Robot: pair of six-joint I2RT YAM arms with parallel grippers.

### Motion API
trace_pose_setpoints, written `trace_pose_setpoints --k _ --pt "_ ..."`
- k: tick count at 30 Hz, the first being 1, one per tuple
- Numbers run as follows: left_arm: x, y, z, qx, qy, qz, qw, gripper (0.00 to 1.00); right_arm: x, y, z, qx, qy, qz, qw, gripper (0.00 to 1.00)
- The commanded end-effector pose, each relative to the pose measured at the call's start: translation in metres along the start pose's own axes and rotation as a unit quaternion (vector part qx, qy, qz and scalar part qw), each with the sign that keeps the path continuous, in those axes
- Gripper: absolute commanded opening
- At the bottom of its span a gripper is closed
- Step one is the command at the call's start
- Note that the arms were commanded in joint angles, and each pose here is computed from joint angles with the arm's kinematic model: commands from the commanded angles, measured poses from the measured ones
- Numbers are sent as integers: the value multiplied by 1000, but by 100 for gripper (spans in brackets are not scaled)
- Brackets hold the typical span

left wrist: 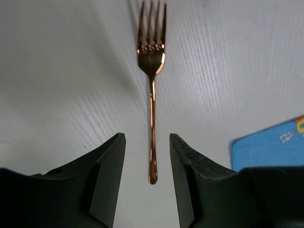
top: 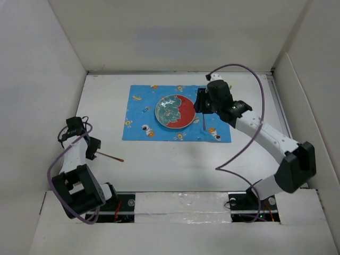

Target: Set the dinner table for one person

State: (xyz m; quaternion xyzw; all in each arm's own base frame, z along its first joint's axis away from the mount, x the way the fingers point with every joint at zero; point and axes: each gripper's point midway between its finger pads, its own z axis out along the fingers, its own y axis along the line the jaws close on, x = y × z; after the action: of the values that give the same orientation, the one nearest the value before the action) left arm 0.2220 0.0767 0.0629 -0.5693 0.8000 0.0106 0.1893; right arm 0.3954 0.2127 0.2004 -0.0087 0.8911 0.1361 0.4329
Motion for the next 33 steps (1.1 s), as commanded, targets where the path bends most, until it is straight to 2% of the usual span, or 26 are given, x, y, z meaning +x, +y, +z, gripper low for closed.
trace_pose_setpoints --k 1,5,12,22,26,28,30,33 --pt "-6 11 12 -29 -5 -18 999 40 9 33 -26 -72 -21 -9 997 46" --pt "-4 10 25 -32 1 -19 999 44 15 59 -54 -137 -19 -31 990 47" --pt "7 1 33 -37 -1 -1 999 45 41 91 -68 -179 17 -77 981 46" --pt "16 22 49 -80 -6 -7 997 41 28 90 -79 -180 -6 -79 980 46" --pt "23 28 60 -91 2 -12 996 37 24 91 -84 -185 -13 -77 980 46" --pt "26 28 64 -89 7 -13 996 28 23 91 -85 -184 -14 -77 980 46" --pt "29 27 65 -86 7 -8 996 26 23 90 -87 -184 -15 -75 980 46" --pt "25 24 65 -79 -3 -8 997 16 15 89 -91 -184 -23 -71 980 46"
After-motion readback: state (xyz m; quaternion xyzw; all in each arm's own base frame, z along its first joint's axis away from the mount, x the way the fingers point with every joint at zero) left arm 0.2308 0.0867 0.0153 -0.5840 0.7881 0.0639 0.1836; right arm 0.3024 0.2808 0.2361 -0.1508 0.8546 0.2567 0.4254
